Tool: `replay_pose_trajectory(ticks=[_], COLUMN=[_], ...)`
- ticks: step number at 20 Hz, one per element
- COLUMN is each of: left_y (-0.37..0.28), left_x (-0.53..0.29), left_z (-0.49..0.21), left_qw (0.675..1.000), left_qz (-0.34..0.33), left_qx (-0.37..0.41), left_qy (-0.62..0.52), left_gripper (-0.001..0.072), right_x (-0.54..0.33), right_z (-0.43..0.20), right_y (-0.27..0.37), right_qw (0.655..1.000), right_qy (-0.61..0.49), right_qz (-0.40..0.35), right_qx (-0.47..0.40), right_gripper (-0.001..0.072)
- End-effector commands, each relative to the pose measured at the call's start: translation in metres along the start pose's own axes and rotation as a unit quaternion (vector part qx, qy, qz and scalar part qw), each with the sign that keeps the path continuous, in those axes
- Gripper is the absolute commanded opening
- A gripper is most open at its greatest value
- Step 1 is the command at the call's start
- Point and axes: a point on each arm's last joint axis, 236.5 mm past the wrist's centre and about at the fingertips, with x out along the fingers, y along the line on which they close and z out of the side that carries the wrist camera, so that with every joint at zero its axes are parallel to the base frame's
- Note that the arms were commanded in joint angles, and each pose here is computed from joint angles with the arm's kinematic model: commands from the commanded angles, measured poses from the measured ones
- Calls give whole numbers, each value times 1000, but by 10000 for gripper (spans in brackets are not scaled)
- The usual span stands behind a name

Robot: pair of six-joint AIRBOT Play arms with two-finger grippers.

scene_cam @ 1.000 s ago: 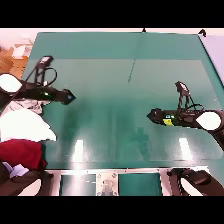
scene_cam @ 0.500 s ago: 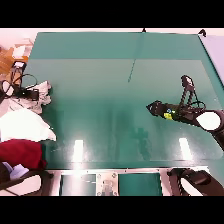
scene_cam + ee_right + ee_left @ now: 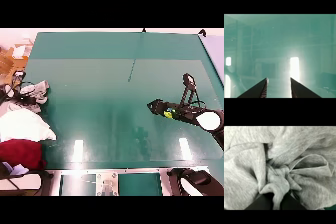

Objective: Fold the shirts.

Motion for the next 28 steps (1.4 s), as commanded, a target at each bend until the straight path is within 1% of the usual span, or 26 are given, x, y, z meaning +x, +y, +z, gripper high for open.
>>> replay_pose_trajectory(ticks=[1, 2, 4, 7, 8, 9, 11, 14, 17, 18, 19, 20, 21, 24, 27, 28], left_y=[9, 5, -23, -107, -139, -173, -240, -342, -418, -434, -444, -448, -445, -412, -359, -344], left_x=[-31, -48, -94, -164, -184, -203, -231, -266, -276, -274, -270, -266, -264, -259, -229, -219], left_z=[34, 52, 92, 129, 135, 137, 126, 87, 49, 39, 33, 29, 30, 35, 6, -14], left_qw=[1000, 999, 995, 978, 970, 961, 946, 917, 894, 890, 889, 891, 894, 901, 917, 914], left_qz=[-13, -30, -86, -201, -234, -264, -312, -383, -413, -416, -418, -418, -415, -401, -350, -337], left_qx=[-24, -36, -46, -13, 4, 19, 53, 113, 172, 183, 187, 175, 171, 160, 141, 142], left_qy=[-3, -12, -34, -58, -68, -76, -63, -28, -24, -22, -15, -1, 2, 31, 132, 178], left_gripper=[22, 22, 22, 22, 22, 22, 22, 22, 23, 64, 442, 718, 707, 704, 704, 704], right_x=[0, 0, 0, -5, -8, -12, -21, -30, -32, -32, -32, -32, -32, -29, -10, -1], right_z=[0, 0, 2, 0, -2, -3, 1, 1, 1, 1, 1, 1, 0, -12, -33, -37], right_y=[0, 0, -3, -27, -37, -48, -64, -83, -87, -87, -87, -87, -87, -83, -69, -70], right_qw=[1000, 1000, 1000, 999, 998, 997, 996, 993, 992, 992, 992, 992, 992, 991, 991, 990], right_qy=[-1, -1, -2, 14, 25, 34, 39, 50, 51, 51, 52, 52, 53, 77, 107, 112], right_qz=[0, 0, -2, -30, -43, -55, -71, -90, -94, -93, -94, -93, -94, -83, -33, -23], right_qx=[0, 0, 4, 33, 42, 44, 47, 66, 60, 60, 60, 60, 60, 65, 79, 81], right_gripper=[317, 316, 317, 316, 299, 257, 252, 253, 249, 262, 313, 369, 402, 403, 402, 402])
